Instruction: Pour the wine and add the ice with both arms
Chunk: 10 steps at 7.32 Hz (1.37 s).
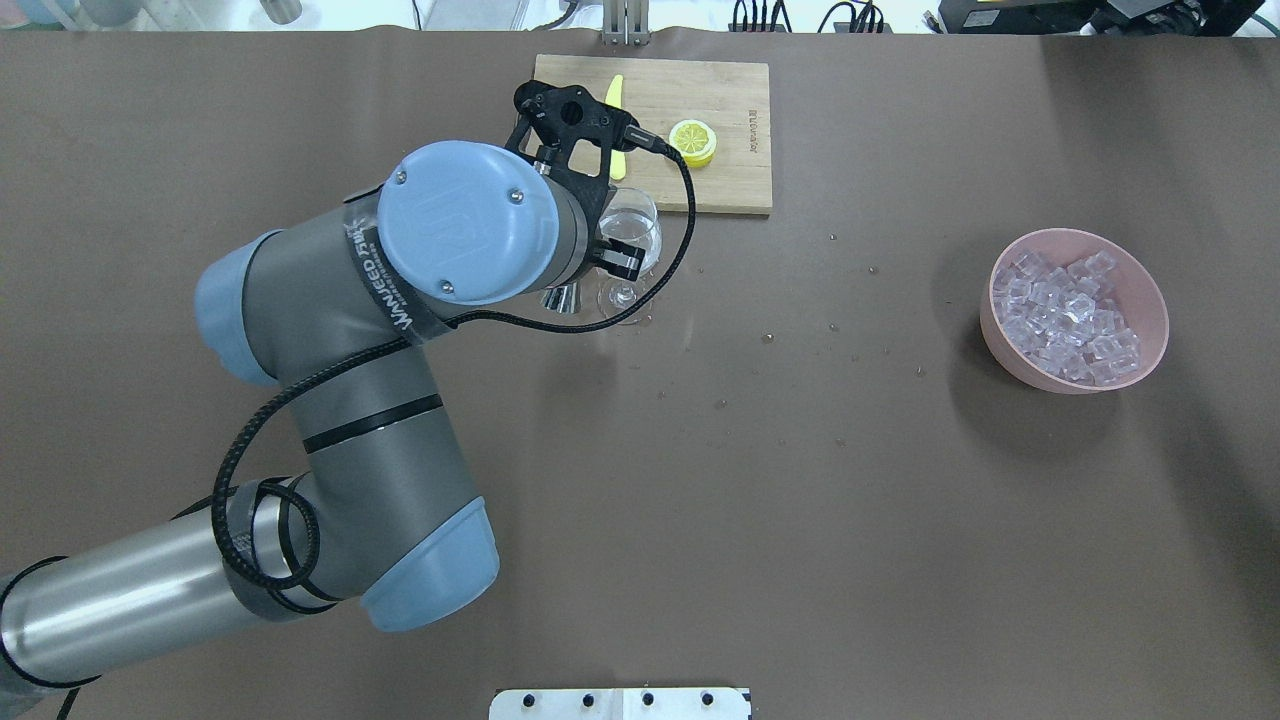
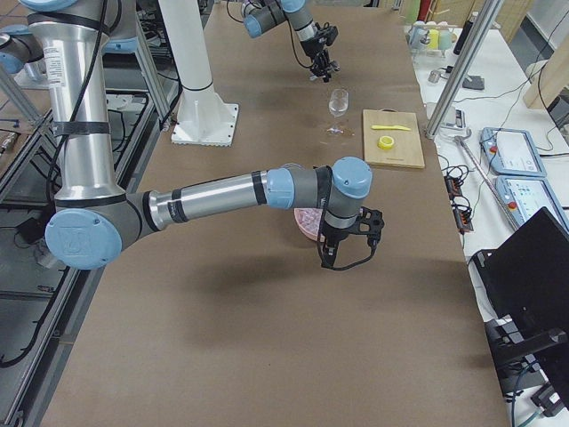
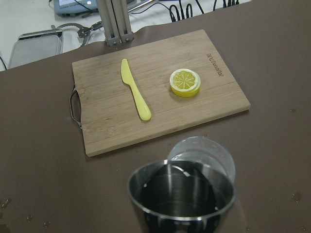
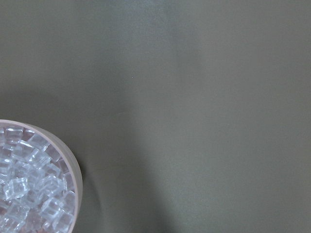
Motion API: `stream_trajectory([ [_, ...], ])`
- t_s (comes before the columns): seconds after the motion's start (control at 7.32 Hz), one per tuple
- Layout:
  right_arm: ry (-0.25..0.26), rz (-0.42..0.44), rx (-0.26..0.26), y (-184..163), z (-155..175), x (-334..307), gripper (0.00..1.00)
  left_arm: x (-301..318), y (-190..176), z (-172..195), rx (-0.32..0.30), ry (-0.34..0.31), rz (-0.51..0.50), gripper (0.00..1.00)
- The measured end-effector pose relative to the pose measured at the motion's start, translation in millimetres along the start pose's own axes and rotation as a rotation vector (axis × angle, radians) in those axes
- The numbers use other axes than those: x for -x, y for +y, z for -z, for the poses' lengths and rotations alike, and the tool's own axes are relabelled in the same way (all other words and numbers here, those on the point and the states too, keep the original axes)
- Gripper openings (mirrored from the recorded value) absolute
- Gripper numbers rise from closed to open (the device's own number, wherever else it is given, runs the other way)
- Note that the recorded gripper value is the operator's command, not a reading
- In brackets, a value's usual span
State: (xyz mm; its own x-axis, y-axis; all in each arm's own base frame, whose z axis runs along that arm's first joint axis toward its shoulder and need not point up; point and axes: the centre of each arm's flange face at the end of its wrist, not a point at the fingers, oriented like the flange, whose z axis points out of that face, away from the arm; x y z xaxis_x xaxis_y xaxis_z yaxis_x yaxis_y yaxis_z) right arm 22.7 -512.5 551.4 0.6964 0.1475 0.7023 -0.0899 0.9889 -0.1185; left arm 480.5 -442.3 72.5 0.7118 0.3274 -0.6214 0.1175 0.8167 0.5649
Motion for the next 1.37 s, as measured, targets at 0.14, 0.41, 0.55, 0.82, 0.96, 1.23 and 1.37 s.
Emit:
stream_trajectory([
  [0.14,0.0,0.004,-0.003,-1,1,2,1.0,-9,-5,-2,0.024,-0.009,-0.003,0.0],
  [0.41,0.0,0.008,-0.006,-2,3,4,1.0,-18,-10,-8,0.059,-0.029,-0.028,0.0],
  [0.55,0.0,0.008,-0.007,-2,3,4,1.0,-23,-11,-7,0.097,-0.046,-0.057,0.0],
  [0.82,0.001,0.007,-0.006,-3,2,3,1.0,-32,-17,-3,0.158,-0.075,-0.098,0.0],
  [0.96,0.002,0.007,-0.006,-3,2,3,1.0,-34,-18,-2,0.169,-0.082,-0.104,0.0],
  [1.23,0.003,0.006,-0.005,-3,2,3,1.0,-32,-23,0,0.197,-0.101,-0.131,0.0],
  [1.37,0.004,0.006,-0.005,-3,2,3,1.0,-27,-27,2,0.215,-0.109,-0.139,0.0],
])
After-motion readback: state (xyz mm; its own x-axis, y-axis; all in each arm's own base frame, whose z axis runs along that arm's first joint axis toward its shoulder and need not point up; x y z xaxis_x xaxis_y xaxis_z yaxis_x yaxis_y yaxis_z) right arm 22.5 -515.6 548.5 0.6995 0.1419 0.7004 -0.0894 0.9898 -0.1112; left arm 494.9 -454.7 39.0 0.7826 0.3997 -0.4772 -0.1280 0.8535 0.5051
